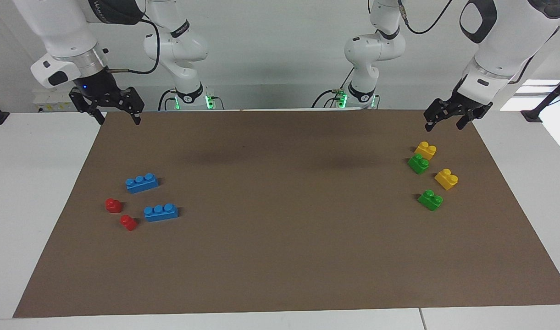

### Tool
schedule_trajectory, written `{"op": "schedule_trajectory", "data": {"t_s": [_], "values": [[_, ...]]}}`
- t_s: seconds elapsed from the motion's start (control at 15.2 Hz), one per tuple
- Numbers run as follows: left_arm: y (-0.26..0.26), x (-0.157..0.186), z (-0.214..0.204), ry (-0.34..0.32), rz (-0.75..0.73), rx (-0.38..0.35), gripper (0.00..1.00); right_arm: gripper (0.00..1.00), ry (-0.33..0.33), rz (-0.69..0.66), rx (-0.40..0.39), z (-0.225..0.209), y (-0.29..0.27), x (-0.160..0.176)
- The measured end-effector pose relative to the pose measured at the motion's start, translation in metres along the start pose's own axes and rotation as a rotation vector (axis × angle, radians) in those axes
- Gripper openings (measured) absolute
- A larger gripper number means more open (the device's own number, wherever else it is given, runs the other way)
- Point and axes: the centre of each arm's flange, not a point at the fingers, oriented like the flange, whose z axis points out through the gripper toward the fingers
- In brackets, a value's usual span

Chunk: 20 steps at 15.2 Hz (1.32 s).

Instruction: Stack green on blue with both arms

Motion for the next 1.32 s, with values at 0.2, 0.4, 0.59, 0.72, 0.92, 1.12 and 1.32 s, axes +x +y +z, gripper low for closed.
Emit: {"op": "schedule_trajectory", "data": {"t_s": [0.2, 0.4, 0.59, 0.72, 0.92, 1.12, 1.32], "values": [[0.0003, 0.0000, 0.0000, 0.000, 0.001, 0.000, 1.00, 1.00, 0.000, -0.002, 0.000, 0.0001, -0.0011, 0.0000], [-0.0003, 0.0000, 0.0000, 0.000, -0.001, 0.000, 1.00, 1.00, 0.000, -0.002, 0.000, 0.0001, -0.0012, 0.0000], [-0.0003, -0.0003, -0.0006, 0.001, -0.001, 0.000, 1.00, 1.00, 0.000, -0.002, 0.000, 0.0001, -0.0012, 0.0000], [-0.0004, -0.0012, -0.0022, 0.004, -0.001, 0.000, 1.00, 1.00, 0.000, -0.002, 0.000, 0.0001, -0.0011, 0.0000], [-0.0008, -0.0023, -0.0042, 0.008, -0.002, 0.001, 1.00, 1.00, 0.000, -0.002, 0.000, 0.0001, -0.0011, 0.0000], [-0.0021, -0.0027, -0.0046, 0.008, -0.004, 0.001, 1.00, 1.00, 0.000, -0.002, 0.000, 0.0001, -0.0011, 0.0000], [-0.0023, -0.0039, -0.0031, 0.001, -0.005, 0.001, 1.00, 1.00, 0.005, 0.014, 0.005, -0.0003, 0.0033, 0.0006]]}}
